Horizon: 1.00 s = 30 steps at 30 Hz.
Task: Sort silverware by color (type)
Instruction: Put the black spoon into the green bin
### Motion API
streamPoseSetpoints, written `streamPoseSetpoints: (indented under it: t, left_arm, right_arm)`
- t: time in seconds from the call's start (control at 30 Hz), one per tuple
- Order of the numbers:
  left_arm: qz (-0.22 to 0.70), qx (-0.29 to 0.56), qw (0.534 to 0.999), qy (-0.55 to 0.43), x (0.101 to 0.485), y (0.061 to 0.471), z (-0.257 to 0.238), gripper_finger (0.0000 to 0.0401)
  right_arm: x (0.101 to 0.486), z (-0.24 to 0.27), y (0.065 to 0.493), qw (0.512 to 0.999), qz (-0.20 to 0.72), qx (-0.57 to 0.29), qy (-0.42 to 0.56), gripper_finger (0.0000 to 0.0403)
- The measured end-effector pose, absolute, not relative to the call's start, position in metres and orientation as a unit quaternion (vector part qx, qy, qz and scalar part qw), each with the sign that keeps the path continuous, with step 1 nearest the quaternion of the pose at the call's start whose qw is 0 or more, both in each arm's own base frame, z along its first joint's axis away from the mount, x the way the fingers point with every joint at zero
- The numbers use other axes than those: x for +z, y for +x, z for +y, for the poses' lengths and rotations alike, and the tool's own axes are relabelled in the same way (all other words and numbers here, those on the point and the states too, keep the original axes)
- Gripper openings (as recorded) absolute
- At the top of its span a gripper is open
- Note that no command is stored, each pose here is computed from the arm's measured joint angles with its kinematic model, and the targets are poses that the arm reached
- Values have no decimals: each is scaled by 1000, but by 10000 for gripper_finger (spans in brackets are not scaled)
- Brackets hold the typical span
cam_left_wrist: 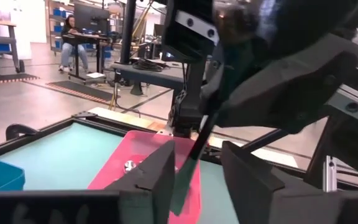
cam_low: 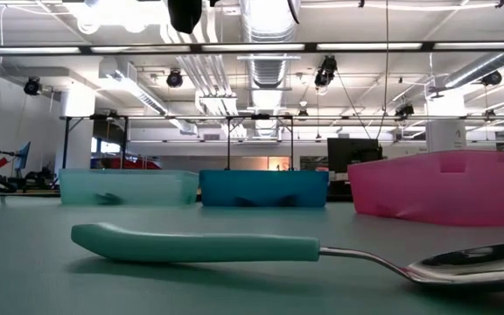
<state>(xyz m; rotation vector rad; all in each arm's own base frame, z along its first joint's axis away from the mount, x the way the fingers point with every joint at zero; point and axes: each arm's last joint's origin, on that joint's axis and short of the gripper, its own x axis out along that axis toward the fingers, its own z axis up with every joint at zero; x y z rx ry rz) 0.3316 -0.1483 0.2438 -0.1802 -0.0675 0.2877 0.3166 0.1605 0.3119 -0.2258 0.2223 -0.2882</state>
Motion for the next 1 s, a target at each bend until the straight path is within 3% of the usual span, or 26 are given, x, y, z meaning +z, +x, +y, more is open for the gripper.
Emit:
streamPoseSetpoints:
  t: [0.23,0.5,0.7,0.83,1.0]
  left_arm:
    - [-28,145,986,-76,243,332,-147,11]
    - [-25,145,986,-73,242,332,-147,1]
    - [-26,159,984,-70,243,332,-145,0]
    - [-11,207,977,-47,243,329,-141,0]
    - [51,325,944,21,244,320,-122,0]
  right_arm:
    - [312,161,317,977,109,-144,-115,8]
    - [311,161,316,978,112,-134,-109,17]
    - [316,158,310,978,124,-132,-107,57]
    - [322,152,298,977,141,-137,-86,99]
    - [323,143,281,971,177,-157,-18,139]
